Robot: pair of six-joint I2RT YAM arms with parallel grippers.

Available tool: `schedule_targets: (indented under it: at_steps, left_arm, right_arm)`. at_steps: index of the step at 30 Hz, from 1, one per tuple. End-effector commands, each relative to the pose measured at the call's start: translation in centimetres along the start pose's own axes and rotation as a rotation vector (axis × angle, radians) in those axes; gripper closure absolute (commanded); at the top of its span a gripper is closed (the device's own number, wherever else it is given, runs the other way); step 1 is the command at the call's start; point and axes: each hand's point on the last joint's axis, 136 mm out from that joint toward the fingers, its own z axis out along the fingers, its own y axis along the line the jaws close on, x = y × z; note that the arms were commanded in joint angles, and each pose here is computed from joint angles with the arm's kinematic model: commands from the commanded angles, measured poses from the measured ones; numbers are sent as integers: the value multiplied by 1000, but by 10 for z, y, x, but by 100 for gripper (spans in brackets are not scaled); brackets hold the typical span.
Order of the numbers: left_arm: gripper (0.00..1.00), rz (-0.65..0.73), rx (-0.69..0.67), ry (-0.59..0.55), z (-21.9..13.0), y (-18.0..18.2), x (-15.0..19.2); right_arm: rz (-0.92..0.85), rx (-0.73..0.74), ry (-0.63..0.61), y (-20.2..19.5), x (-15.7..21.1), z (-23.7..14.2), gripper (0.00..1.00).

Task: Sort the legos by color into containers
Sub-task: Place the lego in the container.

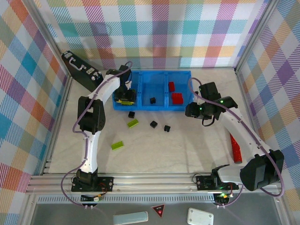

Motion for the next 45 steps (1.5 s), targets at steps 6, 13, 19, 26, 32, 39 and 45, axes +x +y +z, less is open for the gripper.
schedule_targets:
  at_steps: [6, 13, 19, 26, 32, 39, 45]
  left_arm:
    - [30, -23, 51, 62, 17, -5, 11]
    - [27, -23, 75, 57, 14, -9, 10]
    - [27, -20, 76, 39, 2, -9, 11]
    - [26, -16, 87, 1, -22, -11, 13]
    - [26, -14, 93, -36, -47, -10, 21]
    - [26, -6, 106, -62, -80, -10, 45]
    - [26, 12, 105, -94, -103, -6, 67]
  right_arm:
    - [14, 15, 15, -4, 8, -3, 48]
    - [17, 12, 12, -3, 9, -9, 48]
    - [23, 0, 12, -1, 11, -13, 48]
    - [51, -27, 35, 3, 17, -9, 48]
    - [64, -45, 59, 14, 23, 1, 48]
    - [54, -29, 108, 28, 31, 24, 48]
    - [67, 20, 137, 40, 41, 44, 47]
